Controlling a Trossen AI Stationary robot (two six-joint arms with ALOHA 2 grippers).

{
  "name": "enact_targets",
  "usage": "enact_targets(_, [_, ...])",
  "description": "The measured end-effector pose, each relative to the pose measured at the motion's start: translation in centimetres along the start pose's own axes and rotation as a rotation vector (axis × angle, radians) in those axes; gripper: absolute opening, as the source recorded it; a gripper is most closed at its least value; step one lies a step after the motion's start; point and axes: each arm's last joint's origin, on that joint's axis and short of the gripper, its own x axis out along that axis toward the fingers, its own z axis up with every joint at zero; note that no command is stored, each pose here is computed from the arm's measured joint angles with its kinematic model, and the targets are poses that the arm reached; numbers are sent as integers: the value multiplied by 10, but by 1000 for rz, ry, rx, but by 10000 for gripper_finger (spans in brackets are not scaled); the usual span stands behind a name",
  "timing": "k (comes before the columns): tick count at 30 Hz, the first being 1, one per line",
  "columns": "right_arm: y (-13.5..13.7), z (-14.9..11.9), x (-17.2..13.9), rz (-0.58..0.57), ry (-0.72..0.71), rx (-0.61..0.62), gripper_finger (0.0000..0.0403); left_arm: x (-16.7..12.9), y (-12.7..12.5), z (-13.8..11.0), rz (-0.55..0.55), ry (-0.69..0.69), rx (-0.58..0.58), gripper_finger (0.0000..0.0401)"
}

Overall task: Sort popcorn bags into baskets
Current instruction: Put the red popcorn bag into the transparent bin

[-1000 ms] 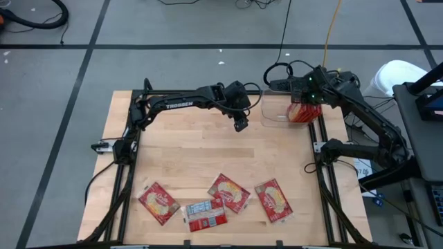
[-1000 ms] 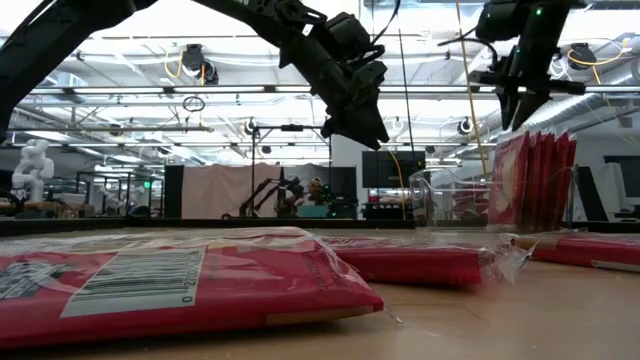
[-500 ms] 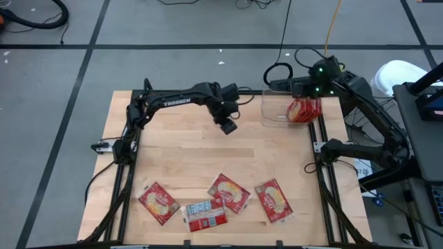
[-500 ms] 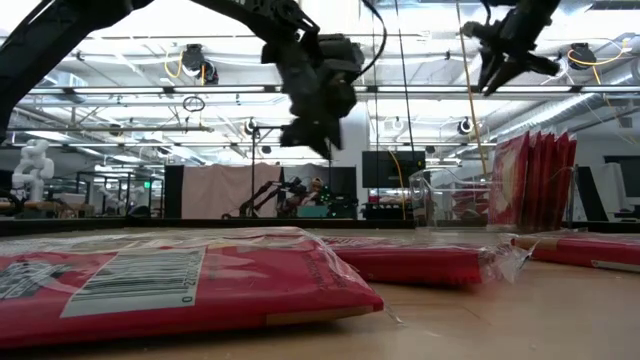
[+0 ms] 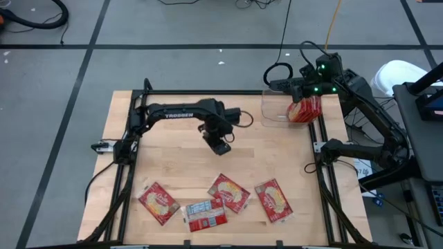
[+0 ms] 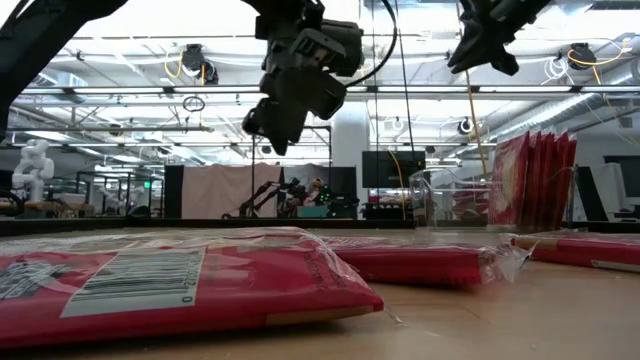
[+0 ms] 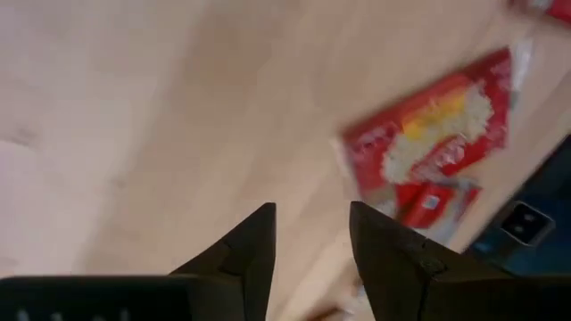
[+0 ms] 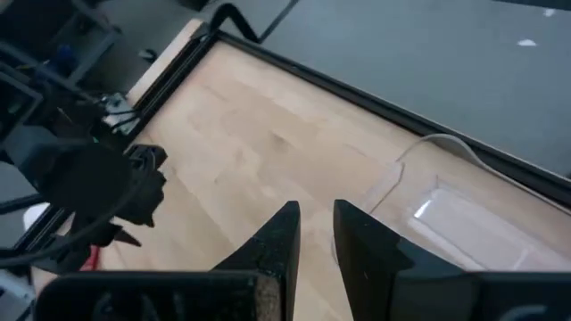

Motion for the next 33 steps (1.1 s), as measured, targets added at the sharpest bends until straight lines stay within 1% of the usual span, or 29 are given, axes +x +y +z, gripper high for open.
enact_targets(4, [1,0,0,18,4,-45,66,19,-3,-8,-8,76,-95,187])
enact_targets(6, [1,0,0,19,4,-61,66,28,-4,-12,6,106,-110,213])
enact_targets(8, [1,0,0,18,4,-69,66,34,-4,-16,-1,136,-114,239])
enact_targets(11, [0,0,0,18,3,-70,66,33,-4,-21,-3,143,-84,272])
enact_targets(14, [1,2,0,21,-15,-73,66,23,-2,-24,18,115,-13,289])
enact_targets(17, [2,4,0,27,-39,-46,66,18,-1,-22,52,57,63,287])
enact_targets(20, [3,5,0,35,-51,-63,66,13,1,-18,112,-18,146,273])
enact_targets(24, [9,5,3,56,-56,-157,66,11,2,-14,262,-116,150,251])
enact_targets(27, [13,4,7,45,-69,-235,66,12,-1,-12,345,-171,167,238])
enact_targets(30, [15,0,18,57,-80,-288,66,21,-2,-6,387,-262,201,227])
enact_targets(33, [18,-7,30,102,-101,-332,66,32,0,-5,402,-324,212,218])
